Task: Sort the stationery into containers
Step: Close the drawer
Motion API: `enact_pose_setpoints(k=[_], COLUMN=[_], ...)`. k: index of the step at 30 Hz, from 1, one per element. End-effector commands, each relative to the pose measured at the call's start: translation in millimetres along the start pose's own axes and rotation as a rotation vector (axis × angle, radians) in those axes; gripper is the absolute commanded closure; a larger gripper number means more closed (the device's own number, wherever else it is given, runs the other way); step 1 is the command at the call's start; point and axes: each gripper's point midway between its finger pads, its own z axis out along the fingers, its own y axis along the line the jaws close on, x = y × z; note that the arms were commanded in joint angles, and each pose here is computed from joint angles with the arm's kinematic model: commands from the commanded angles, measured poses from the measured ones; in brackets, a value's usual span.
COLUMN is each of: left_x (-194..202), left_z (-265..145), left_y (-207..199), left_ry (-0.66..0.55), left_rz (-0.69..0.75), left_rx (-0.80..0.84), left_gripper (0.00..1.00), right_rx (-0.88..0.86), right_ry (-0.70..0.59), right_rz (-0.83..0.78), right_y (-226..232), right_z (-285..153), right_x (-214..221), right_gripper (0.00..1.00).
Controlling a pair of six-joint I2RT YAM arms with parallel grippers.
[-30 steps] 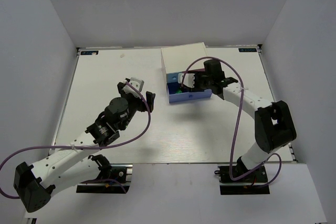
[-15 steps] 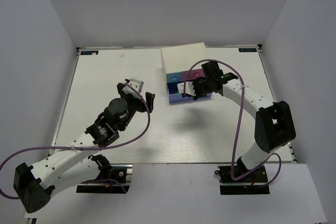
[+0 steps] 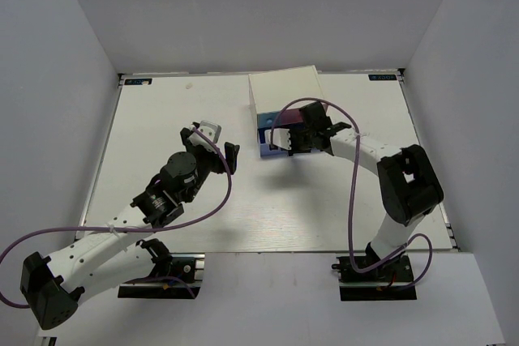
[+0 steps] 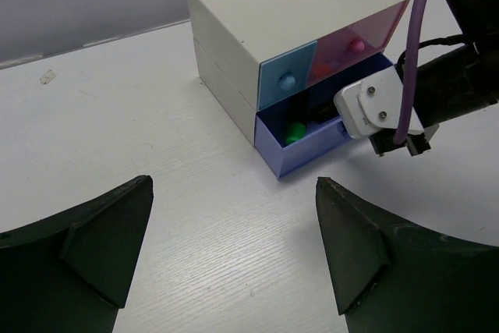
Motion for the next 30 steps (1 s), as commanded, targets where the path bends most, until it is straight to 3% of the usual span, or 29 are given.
enact_pose_setpoints(k=[1, 18, 25, 30], left_x=[-9, -14, -14, -14], left_z=[-3, -4, -4, -4], left_y=[1, 1, 1, 1], left_ry=[-0.033, -0.05, -0.05, -0.05], left_rz=[-0.01, -0.008, -0.008, -0.008], left_rx=[0.007, 0.007, 0.007, 0.007], left_gripper=[0.05, 0.05, 0.05, 0.05], right_rx=[0.201, 0.497, 0.464, 0.363], right_ry=[0.02, 0.083, 0.08, -0.051], right_rz=[-0.003, -0.014, 0.011, 0.084], right_y=[-39, -90, -78, -49], right_z=[5, 12, 15, -19], right_x=[0, 9, 11, -22], right_gripper=[1.0, 1.0, 1.0, 1.0])
